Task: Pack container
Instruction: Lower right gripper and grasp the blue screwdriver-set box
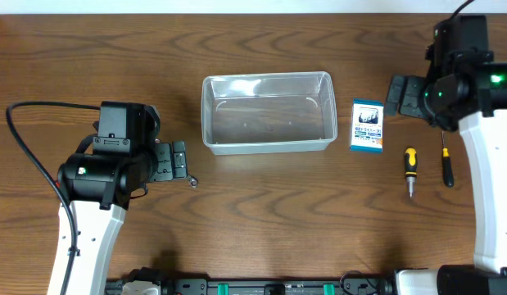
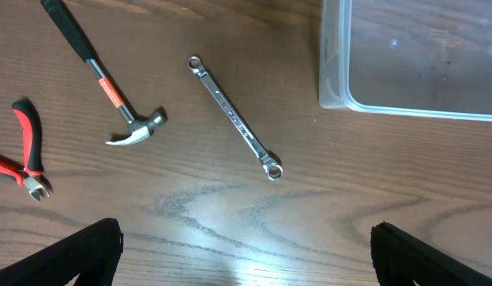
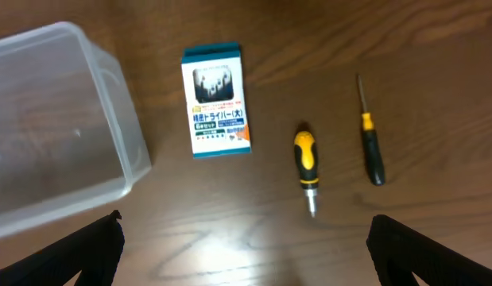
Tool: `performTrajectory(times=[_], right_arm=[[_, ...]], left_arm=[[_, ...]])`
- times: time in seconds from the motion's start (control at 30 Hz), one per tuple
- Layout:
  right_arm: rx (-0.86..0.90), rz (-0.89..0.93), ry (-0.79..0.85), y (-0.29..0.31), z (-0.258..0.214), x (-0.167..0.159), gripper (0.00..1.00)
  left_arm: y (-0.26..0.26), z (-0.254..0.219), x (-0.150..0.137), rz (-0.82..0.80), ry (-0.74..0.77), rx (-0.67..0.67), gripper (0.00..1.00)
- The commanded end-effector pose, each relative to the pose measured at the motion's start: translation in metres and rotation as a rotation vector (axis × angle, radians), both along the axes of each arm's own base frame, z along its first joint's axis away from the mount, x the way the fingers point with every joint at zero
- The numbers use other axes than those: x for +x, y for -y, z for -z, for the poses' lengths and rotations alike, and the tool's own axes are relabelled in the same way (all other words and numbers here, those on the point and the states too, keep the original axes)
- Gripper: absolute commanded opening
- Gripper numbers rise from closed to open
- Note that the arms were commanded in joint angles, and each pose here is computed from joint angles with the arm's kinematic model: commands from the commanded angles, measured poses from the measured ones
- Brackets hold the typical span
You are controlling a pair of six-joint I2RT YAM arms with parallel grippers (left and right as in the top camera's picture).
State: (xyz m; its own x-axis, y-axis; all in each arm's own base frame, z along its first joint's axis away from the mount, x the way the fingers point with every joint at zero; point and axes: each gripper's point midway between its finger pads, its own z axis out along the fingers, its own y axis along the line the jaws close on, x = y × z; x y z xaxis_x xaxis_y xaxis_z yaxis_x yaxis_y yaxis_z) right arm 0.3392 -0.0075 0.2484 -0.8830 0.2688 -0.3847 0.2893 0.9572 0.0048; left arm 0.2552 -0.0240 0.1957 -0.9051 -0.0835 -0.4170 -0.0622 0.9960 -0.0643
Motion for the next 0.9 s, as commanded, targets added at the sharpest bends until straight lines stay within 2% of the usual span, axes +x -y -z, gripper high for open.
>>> performTrajectory(times=[0.0, 0.13, 0.37, 0.87], right_arm=[[0.016, 0.058, -0.085, 0.000, 0.049, 0.008, 0.99], [0.021, 0.020, -0.067, -0.004, 0.085, 0.034, 0.99], [0.015, -0.011, -0.143, -0.006, 0.140, 0.059, 0.99], [0.061, -0.060, -0.227, -0.018, 0.206, 0.076, 0.99]], left_arm=[[0.000, -0.007, 0.003, -0.002, 0.016, 0.002, 0.98], [0.000, -0.007, 0.003, -0.001, 0.016, 0.002, 0.98], [0.000, -0.007, 0.002, -0.001, 0.015, 0.002, 0.98], [0.000, -0.005, -0.001, -0.001, 0.002, 0.003, 0.98]])
